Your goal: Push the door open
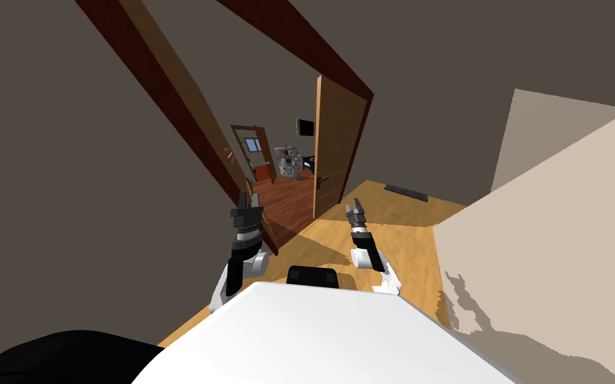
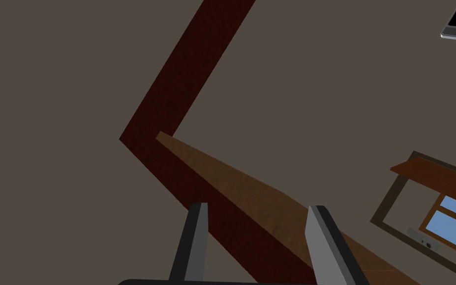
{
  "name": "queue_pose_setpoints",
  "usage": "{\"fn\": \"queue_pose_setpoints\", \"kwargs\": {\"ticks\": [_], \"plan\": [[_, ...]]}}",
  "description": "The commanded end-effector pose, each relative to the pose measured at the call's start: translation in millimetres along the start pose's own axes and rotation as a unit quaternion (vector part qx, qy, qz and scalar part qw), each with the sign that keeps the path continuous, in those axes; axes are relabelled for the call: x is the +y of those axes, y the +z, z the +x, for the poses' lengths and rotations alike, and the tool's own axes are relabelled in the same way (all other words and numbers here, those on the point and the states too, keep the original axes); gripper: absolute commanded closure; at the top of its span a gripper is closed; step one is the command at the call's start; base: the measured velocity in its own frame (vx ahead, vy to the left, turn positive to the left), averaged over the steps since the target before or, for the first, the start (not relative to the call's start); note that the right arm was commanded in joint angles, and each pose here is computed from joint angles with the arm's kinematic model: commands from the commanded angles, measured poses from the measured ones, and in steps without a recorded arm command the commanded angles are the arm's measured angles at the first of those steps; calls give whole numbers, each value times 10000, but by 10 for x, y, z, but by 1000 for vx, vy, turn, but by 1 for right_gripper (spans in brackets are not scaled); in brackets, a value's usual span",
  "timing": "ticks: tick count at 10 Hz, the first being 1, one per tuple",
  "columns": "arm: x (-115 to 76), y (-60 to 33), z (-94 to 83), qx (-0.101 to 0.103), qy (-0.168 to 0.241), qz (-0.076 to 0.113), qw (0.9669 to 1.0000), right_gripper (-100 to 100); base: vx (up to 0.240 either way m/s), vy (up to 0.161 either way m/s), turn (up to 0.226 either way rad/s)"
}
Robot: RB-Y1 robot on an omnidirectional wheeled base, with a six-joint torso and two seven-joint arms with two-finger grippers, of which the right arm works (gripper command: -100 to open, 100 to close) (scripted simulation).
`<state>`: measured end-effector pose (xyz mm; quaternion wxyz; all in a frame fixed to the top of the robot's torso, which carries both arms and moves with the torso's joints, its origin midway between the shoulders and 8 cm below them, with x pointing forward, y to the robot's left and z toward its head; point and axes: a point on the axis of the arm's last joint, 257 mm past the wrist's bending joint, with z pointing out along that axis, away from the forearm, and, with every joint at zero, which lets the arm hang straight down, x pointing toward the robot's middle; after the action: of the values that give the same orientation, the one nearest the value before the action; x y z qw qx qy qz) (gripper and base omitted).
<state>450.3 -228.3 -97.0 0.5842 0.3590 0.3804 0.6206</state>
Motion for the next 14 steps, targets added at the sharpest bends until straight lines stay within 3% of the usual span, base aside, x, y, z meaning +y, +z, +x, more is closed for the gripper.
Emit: {"fn": "queue_pose_setpoints", "kwargs": {"ticks": [1,8,14], "plan": [[-98,39,40,78,49,64,9999,-100,79,-71,65],[-544,159,275,421,232,361,9982,-100,91,-79,55],[-915,248,480,721,362,636,9947,-100,86,-87,57]]}}
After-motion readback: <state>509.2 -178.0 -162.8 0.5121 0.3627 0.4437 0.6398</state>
